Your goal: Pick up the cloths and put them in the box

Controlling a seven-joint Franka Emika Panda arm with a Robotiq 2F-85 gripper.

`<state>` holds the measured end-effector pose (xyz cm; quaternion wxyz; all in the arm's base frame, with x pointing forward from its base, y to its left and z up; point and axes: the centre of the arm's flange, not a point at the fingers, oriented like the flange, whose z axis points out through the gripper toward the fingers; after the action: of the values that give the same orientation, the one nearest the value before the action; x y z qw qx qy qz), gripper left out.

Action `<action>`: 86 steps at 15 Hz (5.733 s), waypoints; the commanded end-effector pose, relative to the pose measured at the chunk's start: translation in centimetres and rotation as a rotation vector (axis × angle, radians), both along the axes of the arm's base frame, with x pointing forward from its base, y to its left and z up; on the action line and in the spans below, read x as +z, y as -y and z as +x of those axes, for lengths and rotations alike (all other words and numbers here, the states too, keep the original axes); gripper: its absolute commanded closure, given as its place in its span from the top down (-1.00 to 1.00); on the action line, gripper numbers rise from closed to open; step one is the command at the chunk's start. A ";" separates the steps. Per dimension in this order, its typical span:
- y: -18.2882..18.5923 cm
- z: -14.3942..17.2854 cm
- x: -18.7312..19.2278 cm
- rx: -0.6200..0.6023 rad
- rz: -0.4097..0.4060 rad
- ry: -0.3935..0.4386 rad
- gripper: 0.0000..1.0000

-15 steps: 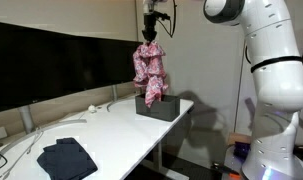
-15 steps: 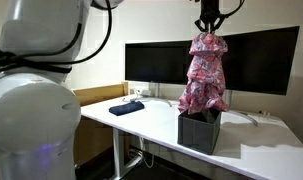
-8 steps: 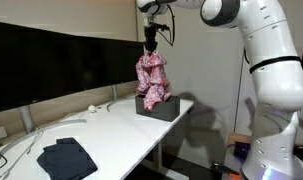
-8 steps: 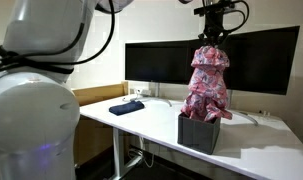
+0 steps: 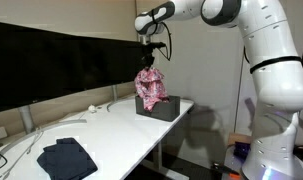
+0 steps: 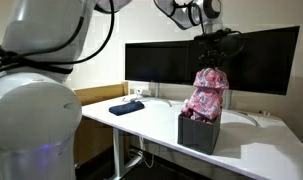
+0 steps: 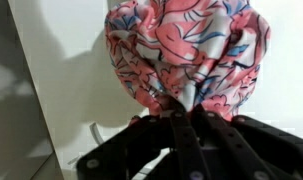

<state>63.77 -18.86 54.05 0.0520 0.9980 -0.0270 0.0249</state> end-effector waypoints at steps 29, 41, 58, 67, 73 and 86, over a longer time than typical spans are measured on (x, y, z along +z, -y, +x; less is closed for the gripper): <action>-5.6 -8.4 -15.6 0.026 -0.068 -0.060 0.78; -18.1 -10.3 0.1 0.205 -0.013 0.260 1.00; -33.9 -13.3 -4.1 0.437 0.085 0.141 1.00; -45.1 -13.0 -13.1 0.486 0.070 0.084 1.00; -52.5 -11.4 -16.2 0.485 0.049 0.078 1.00; -60.1 -3.1 -19.8 0.336 0.045 0.190 1.00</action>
<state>58.51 39.74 35.60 0.0081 0.9820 0.1477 0.1175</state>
